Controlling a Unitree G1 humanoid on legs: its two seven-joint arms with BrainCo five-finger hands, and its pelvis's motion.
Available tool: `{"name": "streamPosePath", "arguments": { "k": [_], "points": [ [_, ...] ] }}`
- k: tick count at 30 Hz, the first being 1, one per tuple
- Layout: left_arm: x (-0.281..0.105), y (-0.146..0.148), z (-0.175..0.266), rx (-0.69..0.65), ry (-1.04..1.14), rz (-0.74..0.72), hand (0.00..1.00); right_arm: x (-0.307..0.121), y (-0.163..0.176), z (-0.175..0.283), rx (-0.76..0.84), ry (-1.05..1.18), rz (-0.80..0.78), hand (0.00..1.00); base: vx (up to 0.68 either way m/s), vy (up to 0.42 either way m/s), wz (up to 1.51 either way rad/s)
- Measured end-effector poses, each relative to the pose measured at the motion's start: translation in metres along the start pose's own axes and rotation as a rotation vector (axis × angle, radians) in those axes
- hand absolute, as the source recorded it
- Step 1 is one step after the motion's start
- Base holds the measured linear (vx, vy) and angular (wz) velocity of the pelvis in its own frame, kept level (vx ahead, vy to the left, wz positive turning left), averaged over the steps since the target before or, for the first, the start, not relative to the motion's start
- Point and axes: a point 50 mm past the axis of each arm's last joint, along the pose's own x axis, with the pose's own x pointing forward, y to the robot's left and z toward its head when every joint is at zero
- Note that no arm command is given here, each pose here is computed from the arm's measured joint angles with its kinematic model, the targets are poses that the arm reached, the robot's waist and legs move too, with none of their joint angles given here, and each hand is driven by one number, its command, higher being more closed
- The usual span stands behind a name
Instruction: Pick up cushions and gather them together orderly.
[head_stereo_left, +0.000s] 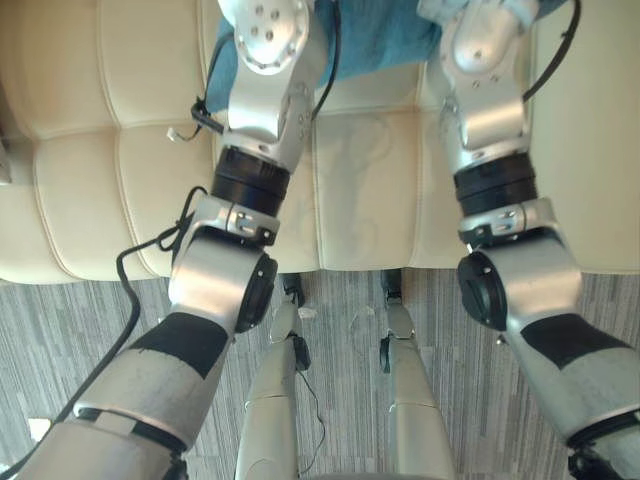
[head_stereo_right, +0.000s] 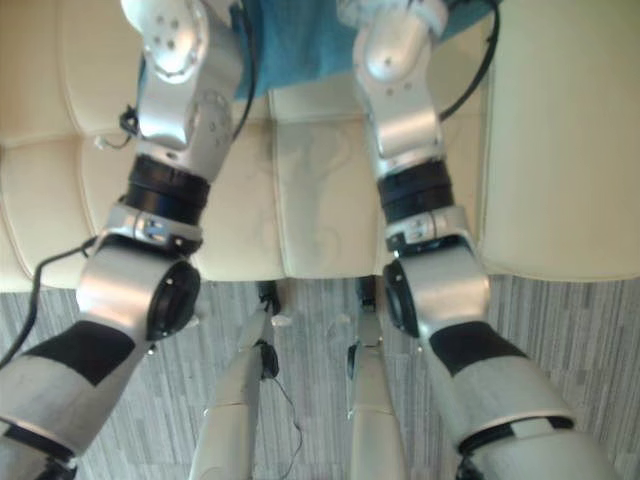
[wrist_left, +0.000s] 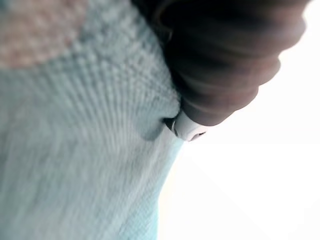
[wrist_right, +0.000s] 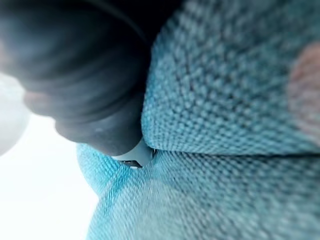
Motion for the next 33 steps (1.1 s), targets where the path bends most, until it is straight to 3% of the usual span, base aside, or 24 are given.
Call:
{"name": "streamPosePath", "arguments": {
  "k": [7,13,18,22,25,29,33],
  "points": [
    [0.004,0.019,-0.018,-0.030,0.101,0.055,0.00,0.002,-0.008,-0.016,0.095,0.125,-0.035,0.00,0.00,0.000,0.00],
    [-0.008,0.071,-0.052,0.012,0.201,0.120,0.00,-0.018,-0.033,-0.054,0.099,0.246,0.021,0.00,-0.02,-0.018,0.03],
    [-0.041,0.155,-0.090,0.132,0.343,0.251,0.00,-0.047,-0.094,-0.083,0.053,0.292,-0.016,0.00,-0.03,-0.071,0.16],
    [-0.051,0.197,-0.084,0.186,0.327,0.268,0.00,-0.056,-0.146,-0.071,-0.026,0.196,0.002,0.00,-0.01,-0.086,0.19],
    [-0.063,0.223,-0.068,0.213,0.264,0.259,0.00,-0.085,-0.173,-0.069,-0.084,0.195,0.052,0.00,0.02,-0.085,0.05],
    [-0.107,0.251,-0.048,0.267,0.211,0.202,0.00,-0.142,-0.198,-0.064,-0.154,0.259,0.149,0.00,0.05,-0.080,0.05],
    [-0.197,0.282,-0.060,0.316,0.418,0.194,0.00,-0.220,-0.223,-0.068,-0.182,0.475,0.227,0.00,0.08,-0.045,0.03]
  ]
}}
